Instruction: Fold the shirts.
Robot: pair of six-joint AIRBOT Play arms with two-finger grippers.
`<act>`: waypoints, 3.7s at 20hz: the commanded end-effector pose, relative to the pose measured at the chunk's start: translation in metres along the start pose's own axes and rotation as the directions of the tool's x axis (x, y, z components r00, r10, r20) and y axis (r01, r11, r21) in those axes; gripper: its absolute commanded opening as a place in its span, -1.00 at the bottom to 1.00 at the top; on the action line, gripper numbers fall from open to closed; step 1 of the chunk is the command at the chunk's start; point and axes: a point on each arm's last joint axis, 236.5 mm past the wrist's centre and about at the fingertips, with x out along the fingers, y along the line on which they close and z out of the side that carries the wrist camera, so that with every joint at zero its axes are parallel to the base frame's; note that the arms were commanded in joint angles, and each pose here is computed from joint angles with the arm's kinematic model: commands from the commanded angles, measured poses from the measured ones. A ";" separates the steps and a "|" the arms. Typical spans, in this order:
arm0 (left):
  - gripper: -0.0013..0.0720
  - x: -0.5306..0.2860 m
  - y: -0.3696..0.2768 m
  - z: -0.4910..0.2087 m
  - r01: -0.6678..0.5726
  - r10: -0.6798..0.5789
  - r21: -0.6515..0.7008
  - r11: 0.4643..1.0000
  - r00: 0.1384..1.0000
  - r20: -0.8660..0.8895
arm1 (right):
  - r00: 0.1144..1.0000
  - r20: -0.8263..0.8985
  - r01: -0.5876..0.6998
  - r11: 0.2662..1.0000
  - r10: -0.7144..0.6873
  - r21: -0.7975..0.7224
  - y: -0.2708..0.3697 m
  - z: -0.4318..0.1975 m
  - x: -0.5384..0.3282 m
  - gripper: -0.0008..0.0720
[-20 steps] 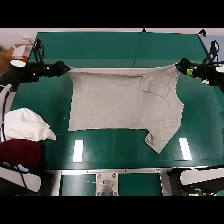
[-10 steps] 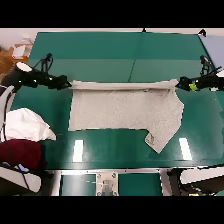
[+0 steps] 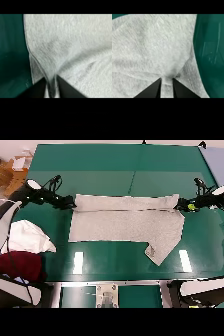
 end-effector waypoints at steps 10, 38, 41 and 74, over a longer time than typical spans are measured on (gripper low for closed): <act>0.49 -0.085 -0.007 -0.107 -0.083 0.046 -0.144 0.986 0.970 -0.239 | 1.000 0.001 0.004 0.959 -0.005 0.283 -0.024 -0.089 -0.111 -0.33; -0.91 0.017 -0.052 -0.179 -0.001 0.088 -0.389 0.921 0.975 0.205 | 0.985 0.008 -0.139 0.772 0.170 0.620 0.038 -0.237 -0.016 -0.95; -0.91 0.012 -0.059 -0.186 -0.064 0.104 -0.311 0.948 0.988 0.112 | 0.996 -0.043 -0.034 0.803 0.074 0.595 0.019 -0.230 -0.040 -0.95; 0.85 -0.026 -0.066 0.081 -0.149 0.146 0.013 0.989 0.982 0.119 | 0.990 0.119 -0.108 0.963 0.080 0.246 -0.021 0.060 -0.058 0.71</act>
